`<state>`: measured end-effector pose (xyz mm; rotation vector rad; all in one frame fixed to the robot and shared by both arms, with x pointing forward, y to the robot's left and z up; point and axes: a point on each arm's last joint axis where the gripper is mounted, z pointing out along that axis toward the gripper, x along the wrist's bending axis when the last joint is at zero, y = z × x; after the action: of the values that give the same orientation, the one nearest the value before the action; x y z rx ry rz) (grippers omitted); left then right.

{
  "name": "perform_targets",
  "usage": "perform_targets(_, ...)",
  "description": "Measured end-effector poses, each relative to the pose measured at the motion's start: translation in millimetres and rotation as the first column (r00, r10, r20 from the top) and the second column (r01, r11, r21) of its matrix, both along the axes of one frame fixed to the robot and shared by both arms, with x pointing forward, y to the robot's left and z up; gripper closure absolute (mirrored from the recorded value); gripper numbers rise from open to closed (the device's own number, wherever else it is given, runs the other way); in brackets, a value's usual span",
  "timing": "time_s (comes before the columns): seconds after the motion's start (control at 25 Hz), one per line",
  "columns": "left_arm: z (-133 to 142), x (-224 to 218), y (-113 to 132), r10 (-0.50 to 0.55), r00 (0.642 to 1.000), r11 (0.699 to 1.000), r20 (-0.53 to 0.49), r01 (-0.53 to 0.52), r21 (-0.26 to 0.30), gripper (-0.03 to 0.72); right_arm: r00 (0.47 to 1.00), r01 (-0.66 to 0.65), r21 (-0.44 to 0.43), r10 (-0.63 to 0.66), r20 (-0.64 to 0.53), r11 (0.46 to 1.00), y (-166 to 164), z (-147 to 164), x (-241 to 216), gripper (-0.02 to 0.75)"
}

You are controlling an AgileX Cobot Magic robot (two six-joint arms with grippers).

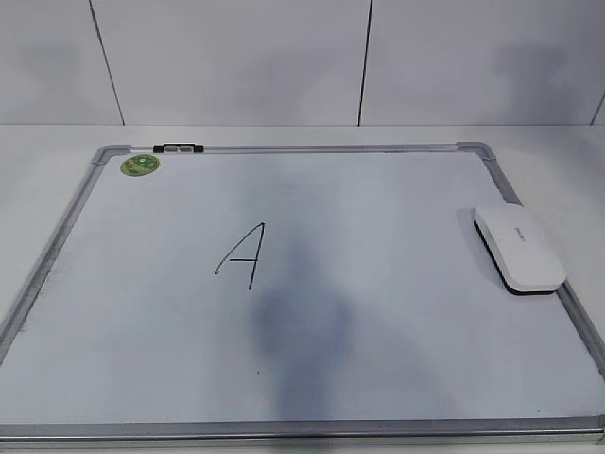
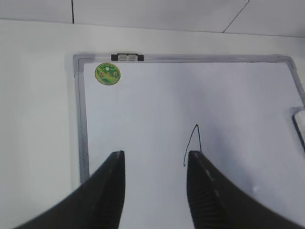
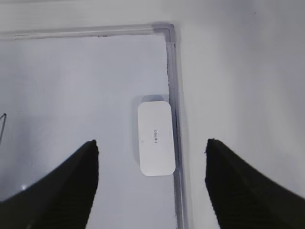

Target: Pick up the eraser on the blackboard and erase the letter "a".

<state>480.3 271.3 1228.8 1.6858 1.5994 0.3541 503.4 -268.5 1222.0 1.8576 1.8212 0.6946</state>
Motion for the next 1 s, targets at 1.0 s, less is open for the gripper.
perform_targets(1.0,-1,-216,0,0.010,0.961,1.000,0.275,-0.011,0.002,0.404,0.988,-0.134,0.177,0.117,0.100,0.975,-8,-58,-205,0.191)
